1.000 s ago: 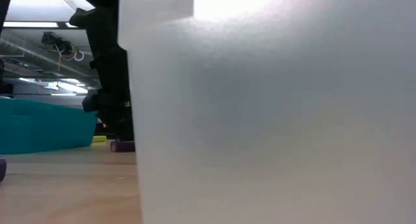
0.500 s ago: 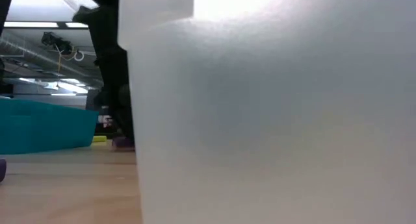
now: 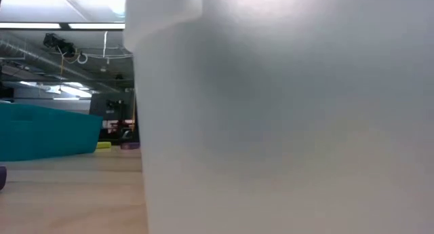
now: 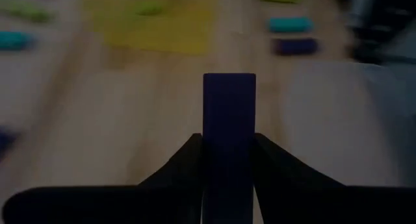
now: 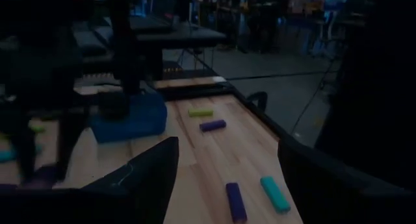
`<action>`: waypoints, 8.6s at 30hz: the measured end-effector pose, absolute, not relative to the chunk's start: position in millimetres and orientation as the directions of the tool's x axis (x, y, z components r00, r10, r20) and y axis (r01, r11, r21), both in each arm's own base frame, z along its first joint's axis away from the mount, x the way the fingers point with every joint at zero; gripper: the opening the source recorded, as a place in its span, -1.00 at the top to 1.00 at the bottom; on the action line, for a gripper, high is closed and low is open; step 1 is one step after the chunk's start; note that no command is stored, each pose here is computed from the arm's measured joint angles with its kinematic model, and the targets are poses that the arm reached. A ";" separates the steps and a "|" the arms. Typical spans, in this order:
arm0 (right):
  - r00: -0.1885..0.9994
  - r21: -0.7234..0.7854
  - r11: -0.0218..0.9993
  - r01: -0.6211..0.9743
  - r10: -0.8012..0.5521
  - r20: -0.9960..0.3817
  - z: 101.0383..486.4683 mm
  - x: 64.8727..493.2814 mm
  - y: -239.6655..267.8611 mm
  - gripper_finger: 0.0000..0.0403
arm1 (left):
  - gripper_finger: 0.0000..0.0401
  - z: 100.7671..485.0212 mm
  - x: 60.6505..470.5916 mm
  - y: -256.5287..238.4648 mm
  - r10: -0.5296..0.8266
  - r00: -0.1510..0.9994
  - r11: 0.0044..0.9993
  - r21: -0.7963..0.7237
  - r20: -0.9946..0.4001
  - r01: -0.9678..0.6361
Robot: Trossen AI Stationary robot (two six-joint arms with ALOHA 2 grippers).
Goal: Sort blocks
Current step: Put the violet block into the transparent bin, then put the light blue block into the blue bin, then put the green block into the yellow bin
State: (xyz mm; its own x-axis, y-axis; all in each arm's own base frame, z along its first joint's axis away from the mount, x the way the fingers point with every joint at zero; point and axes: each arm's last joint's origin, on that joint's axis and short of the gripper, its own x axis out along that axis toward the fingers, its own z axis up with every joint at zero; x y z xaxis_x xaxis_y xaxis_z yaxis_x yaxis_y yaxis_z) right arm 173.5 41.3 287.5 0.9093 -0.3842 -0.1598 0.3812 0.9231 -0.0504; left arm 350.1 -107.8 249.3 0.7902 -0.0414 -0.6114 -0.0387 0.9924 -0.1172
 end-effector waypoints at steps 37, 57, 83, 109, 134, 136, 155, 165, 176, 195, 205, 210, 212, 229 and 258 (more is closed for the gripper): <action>0.955 0.048 0.979 0.198 -0.182 -0.233 279.9 167.1 65.3 -0.33 | -0.63 263.3 385.8 -217.2 -0.027 0.783 0.999 -0.046 -0.621 -0.003; 0.407 0.041 0.641 0.766 -0.435 -0.803 217.9 225.5 -106.9 -0.33 | -0.53 288.4 266.4 -149.8 0.198 0.936 0.970 -0.080 -0.290 -0.230; 0.083 -0.040 0.539 0.841 -0.203 -0.976 142.1 269.1 -173.3 -0.61 | -0.53 265.4 205.5 -107.5 0.285 0.946 0.932 -0.185 -0.155 -0.311; 0.099 -0.041 0.554 0.832 -0.220 -0.970 149.6 270.2 -164.6 0.44 | -0.53 283.1 207.3 -108.0 0.302 0.953 0.901 -0.319 -0.022 -0.293; 0.918 0.329 0.898 0.292 -0.167 -0.359 214.9 464.0 10.0 0.44 | -0.53 348.4 145.5 -66.9 0.367 0.905 0.875 -0.411 0.215 -0.257; 0.926 0.313 0.912 0.266 -0.152 -0.346 209.0 485.1 15.1 0.44 | -0.53 349.3 144.2 -66.0 0.368 0.904 0.873 -0.415 0.218 -0.256; 0.962 0.309 0.949 0.062 0.026 -0.272 155.0 600.3 32.8 0.43 | -0.53 349.2 141.5 -64.7 0.351 0.912 0.881 -0.405 0.214 -0.244; 0.934 0.121 0.987 0.108 -0.059 -0.351 174.8 587.4 24.7 -0.69 | -0.53 347.5 142.6 -66.8 0.298 0.930 0.896 -0.400 0.213 -0.196; 0.988 0.127 0.985 0.117 -0.103 -0.114 199.0 464.6 17.7 -0.44 | -0.53 335.0 147.3 -71.1 0.280 0.952 0.911 -0.347 0.125 -0.222; 0.874 0.065 0.875 0.480 -0.483 0.046 278.5 181.7 28.5 -0.37 | -0.37 249.7 278.6 -104.1 0.288 0.841 0.840 -0.300 -0.459 -0.452; 0.839 0.059 0.839 0.541 -0.543 0.024 290.2 128.5 26.0 -0.41 | -0.35 243.0 321.4 -139.7 0.238 0.763 0.807 -0.315 -0.601 -0.500; 0.843 0.067 0.843 0.534 -0.537 0.030 291.6 124.7 27.1 -0.40 | -0.25 217.2 356.5 -142.1 0.222 0.694 0.740 -0.345 -0.685 -0.577; 0.845 0.066 0.845 0.531 -0.533 0.030 291.5 124.8 27.8 -0.41 | -0.21 215.4 369.0 -142.3 0.226 0.671 0.719 -0.344 -0.707 -0.605; 0.846 0.070 0.845 0.530 -0.533 0.035 292.2 125.7 28.2 -0.42 | -0.14 196.5 405.6 -133.9 0.263 0.347 0.506 -0.178 -0.900 -0.844; 0.845 0.035 0.846 0.532 -0.533 0.045 293.6 125.6 28.1 -0.42 | -0.14 173.4 409.2 -129.1 0.256 0.281 0.418 -0.157 -0.925 -0.895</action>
State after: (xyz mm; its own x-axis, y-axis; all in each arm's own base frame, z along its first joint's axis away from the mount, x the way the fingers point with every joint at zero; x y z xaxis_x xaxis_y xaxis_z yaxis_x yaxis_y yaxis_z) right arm 125.6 28.1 293.6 0.8450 -0.5329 0.0445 0.5317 0.8462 0.0347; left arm 409.2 -129.1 173.4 0.2813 0.2558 -0.9249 -0.8949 0.4180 -0.1566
